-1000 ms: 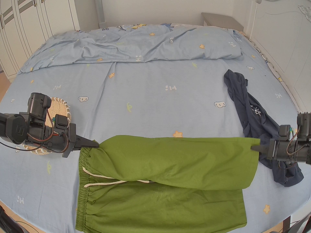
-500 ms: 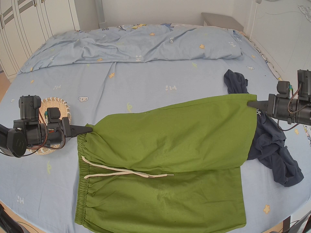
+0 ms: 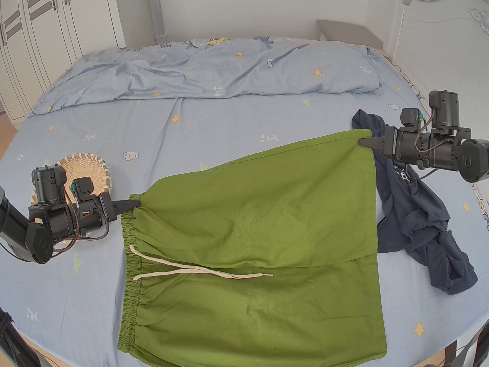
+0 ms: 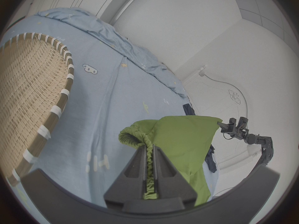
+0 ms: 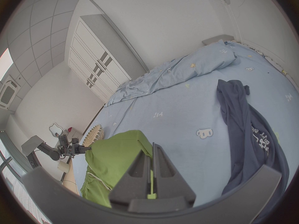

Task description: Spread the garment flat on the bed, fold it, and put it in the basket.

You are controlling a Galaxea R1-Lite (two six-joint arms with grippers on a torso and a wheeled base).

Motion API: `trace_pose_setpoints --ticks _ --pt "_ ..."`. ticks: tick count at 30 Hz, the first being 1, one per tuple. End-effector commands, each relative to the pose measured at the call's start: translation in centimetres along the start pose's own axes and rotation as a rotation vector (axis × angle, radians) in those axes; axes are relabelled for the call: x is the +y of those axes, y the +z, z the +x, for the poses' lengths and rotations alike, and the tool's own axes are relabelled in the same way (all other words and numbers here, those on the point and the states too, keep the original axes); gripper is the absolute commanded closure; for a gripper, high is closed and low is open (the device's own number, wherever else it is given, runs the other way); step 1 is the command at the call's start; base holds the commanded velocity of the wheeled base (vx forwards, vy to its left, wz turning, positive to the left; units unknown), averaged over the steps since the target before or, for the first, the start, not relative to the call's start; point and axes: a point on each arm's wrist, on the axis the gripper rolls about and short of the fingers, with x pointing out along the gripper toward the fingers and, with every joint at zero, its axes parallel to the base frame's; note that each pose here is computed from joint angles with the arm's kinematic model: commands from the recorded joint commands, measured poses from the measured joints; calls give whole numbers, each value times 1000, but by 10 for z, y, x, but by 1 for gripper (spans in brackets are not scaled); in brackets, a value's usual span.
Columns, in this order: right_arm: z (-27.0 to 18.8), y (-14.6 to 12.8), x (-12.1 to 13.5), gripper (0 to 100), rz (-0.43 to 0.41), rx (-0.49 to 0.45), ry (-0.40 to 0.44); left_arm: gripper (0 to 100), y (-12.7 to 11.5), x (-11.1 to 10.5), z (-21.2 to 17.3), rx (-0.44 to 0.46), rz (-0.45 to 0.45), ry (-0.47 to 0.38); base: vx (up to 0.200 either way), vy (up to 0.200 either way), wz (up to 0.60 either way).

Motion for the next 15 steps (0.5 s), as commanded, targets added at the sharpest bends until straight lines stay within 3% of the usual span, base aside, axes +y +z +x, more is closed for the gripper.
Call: trace_pose_setpoints --ticks 1,15 --pt "29 -4 -17 100 15 28 -3 100 -12 13 11 15 -21 31 0 0 0" --pt "57 5 -37 100 15 17 -14 100 -10 24 29 -75 -4 -15 0 0 0"
